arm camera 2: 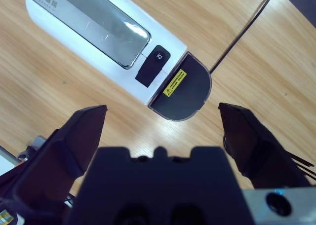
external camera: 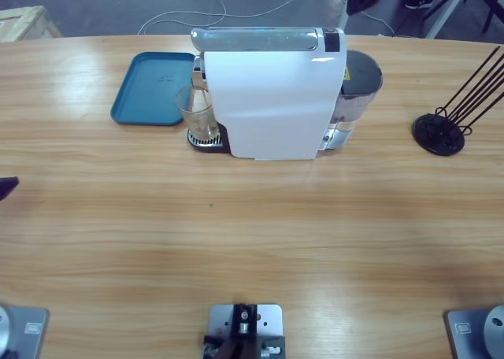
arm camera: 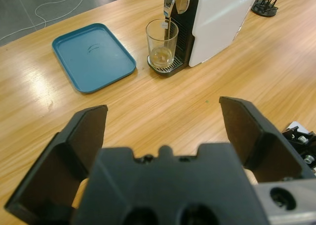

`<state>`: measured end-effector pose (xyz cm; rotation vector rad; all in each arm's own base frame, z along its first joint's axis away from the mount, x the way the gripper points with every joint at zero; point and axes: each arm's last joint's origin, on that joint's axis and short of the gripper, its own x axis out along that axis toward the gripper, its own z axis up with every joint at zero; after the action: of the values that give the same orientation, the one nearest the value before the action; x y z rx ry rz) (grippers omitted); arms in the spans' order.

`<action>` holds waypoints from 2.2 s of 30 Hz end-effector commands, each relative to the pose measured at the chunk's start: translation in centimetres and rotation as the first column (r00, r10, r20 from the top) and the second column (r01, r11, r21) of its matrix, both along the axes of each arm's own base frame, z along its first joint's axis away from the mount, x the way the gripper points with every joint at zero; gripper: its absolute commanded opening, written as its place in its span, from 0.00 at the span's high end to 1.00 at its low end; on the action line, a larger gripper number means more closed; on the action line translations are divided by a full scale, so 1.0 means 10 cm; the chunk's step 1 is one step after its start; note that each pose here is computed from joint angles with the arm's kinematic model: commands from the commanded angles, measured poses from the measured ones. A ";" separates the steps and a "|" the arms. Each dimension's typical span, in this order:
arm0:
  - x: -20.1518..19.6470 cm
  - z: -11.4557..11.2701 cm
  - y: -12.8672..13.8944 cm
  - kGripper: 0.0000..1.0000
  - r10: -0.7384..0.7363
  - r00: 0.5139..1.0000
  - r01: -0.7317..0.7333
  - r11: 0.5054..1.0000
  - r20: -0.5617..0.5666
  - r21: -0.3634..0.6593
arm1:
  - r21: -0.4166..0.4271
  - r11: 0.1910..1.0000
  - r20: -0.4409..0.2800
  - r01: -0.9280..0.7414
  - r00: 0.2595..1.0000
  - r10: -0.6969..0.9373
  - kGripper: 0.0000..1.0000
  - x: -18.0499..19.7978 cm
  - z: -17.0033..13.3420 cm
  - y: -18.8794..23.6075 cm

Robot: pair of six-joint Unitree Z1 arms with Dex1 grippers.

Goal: Pour coffee

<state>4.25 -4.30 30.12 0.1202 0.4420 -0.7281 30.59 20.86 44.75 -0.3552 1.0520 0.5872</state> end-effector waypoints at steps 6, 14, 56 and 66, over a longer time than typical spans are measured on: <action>0.02 -0.10 -0.03 0.03 -0.014 1.000 0.015 0.999 -0.022 0.035 | -0.011 1.000 -0.033 0.000 0.999 0.000 0.00 -0.02 -0.04 -0.07; 0.01 -0.09 -0.02 0.02 -0.014 1.000 0.015 1.000 -0.016 0.028 | -0.018 1.000 -0.044 -0.003 0.999 0.002 0.00 -0.03 -0.07 -0.08; 0.08 -0.19 -0.08 0.02 0.019 1.000 -0.018 0.999 -0.011 0.039 | 0.213 0.973 0.363 -0.085 0.932 0.002 0.00 -1.39 0.21 -0.96; 0.81 -0.11 -0.88 0.02 0.043 0.999 -0.042 0.994 -0.011 0.103 | 0.311 0.950 0.215 -0.032 0.976 -0.038 0.00 -2.03 -0.99 -1.32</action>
<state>7.02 -7.62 30.02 0.1239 0.4304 -0.7061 13.22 9.05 38.99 -0.2454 0.6929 0.6293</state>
